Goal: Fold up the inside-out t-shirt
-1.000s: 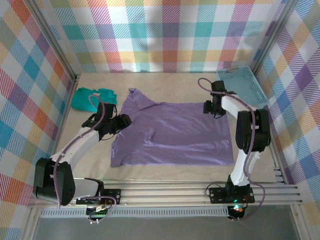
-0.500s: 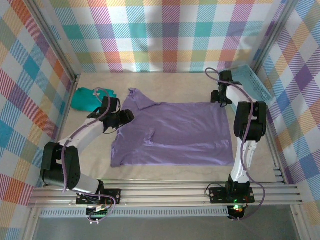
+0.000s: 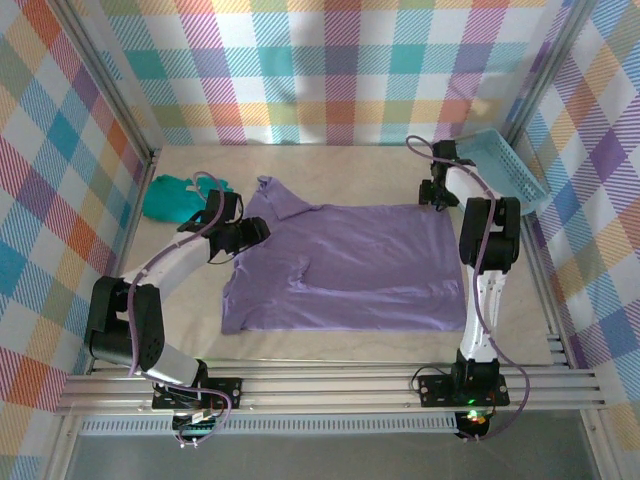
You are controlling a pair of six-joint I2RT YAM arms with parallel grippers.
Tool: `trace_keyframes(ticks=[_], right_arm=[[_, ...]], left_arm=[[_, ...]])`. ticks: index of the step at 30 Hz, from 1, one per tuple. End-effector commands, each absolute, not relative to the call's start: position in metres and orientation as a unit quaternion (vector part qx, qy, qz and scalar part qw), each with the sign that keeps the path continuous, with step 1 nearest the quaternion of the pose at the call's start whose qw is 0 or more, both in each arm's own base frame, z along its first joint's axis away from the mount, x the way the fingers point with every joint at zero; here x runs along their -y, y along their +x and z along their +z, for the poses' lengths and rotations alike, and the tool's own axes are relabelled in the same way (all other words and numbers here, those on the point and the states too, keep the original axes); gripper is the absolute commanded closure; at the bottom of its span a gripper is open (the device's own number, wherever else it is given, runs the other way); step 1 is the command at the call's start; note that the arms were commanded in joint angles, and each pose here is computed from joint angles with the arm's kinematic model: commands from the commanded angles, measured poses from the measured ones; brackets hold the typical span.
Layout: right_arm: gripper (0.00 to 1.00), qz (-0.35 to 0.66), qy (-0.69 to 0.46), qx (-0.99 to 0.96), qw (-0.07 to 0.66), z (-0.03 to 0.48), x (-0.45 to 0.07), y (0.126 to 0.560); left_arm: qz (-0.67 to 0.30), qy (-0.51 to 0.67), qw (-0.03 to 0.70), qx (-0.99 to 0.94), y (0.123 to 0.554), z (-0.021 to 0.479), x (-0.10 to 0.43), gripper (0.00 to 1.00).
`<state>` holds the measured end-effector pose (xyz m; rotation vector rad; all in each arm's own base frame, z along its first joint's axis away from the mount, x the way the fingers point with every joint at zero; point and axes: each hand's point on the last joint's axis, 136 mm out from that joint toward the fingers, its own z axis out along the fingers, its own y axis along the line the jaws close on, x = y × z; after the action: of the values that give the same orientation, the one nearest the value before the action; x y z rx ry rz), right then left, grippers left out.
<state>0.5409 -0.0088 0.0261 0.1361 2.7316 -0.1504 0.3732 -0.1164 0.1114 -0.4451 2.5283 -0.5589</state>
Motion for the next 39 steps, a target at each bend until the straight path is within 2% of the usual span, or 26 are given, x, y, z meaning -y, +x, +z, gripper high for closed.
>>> trace_keyframes(ticks=[1, 7, 10, 15, 21, 25, 32, 39], right_arm=[[0.41, -0.068, 0.057, -0.981, 0.173, 0.016, 0.014, 0.535], [0.47, -0.081, 0.066, -0.981, 0.164, 0.012, 0.022, 0.535], [0.58, -0.081, 0.068, -0.981, 0.164, 0.011, 0.025, 0.537], [0.83, -0.08, 0.064, -0.979, 0.175, 0.015, 0.024, 0.541], [0.98, -0.074, 0.057, -0.978, 0.188, 0.024, 0.022, 0.544], [1.0, -0.07, 0.053, -0.977, 0.194, 0.029, 0.02, 0.546], [1.0, -0.061, 0.047, -0.978, 0.195, 0.03, 0.017, 0.547], [1.0, -0.051, 0.045, -0.978, 0.197, 0.032, 0.013, 0.549]], left_arm=[[-0.203, -0.154, 0.261, -0.931, 0.379, 0.117, 0.118, 0.45], [-0.193, -0.155, 0.266, -0.932, 0.391, 0.116, 0.117, 0.45], [-0.183, -0.158, 0.267, -0.933, 0.404, 0.112, 0.115, 0.45], [-0.157, -0.171, 0.268, -0.935, 0.442, 0.1, 0.104, 0.46], [-0.151, -0.177, 0.247, -0.941, 0.495, 0.078, 0.097, 0.48], [-0.169, -0.177, 0.232, -0.941, 0.528, 0.075, 0.094, 0.48], [-0.14, -0.139, 0.192, -0.961, 0.569, 0.063, 0.093, 0.48], [-0.143, -0.137, 0.205, -0.958, 0.6, 0.057, 0.087, 0.53]])
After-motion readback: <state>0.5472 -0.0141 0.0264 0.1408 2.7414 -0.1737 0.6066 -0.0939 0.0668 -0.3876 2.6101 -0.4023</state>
